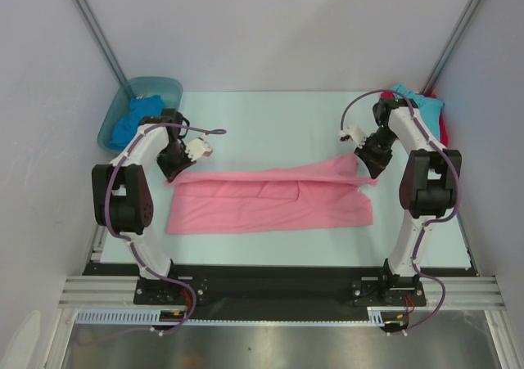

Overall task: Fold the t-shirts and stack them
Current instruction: Fold the tshirt

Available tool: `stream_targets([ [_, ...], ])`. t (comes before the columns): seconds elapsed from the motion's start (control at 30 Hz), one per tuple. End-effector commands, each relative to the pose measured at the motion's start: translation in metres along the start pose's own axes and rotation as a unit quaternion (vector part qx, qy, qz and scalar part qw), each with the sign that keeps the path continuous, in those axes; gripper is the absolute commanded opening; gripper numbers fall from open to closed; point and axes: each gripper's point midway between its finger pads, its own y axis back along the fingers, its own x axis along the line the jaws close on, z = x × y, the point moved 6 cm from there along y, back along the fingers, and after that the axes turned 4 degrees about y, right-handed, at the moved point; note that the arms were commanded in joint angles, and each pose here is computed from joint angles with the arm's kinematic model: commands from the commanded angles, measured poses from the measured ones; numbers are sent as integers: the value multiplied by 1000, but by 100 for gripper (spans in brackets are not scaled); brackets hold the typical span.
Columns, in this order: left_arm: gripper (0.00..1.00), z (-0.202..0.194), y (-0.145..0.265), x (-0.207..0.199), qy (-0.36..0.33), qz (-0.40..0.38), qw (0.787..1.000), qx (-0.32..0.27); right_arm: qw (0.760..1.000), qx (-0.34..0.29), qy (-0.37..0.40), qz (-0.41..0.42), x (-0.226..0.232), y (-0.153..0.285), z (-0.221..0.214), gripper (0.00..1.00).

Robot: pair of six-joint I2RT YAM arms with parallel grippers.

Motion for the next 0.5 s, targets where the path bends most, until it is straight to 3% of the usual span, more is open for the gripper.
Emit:
stream_targets([
  [0.0, 0, -6, 6, 7, -9, -1, 1000, 5, 997, 63, 14, 52, 34, 17, -15, 0],
  [0.47, 0, -10, 10, 0, -30, -26, 999, 10, 994, 95, 26, 46, 36, 20, -25, 0],
])
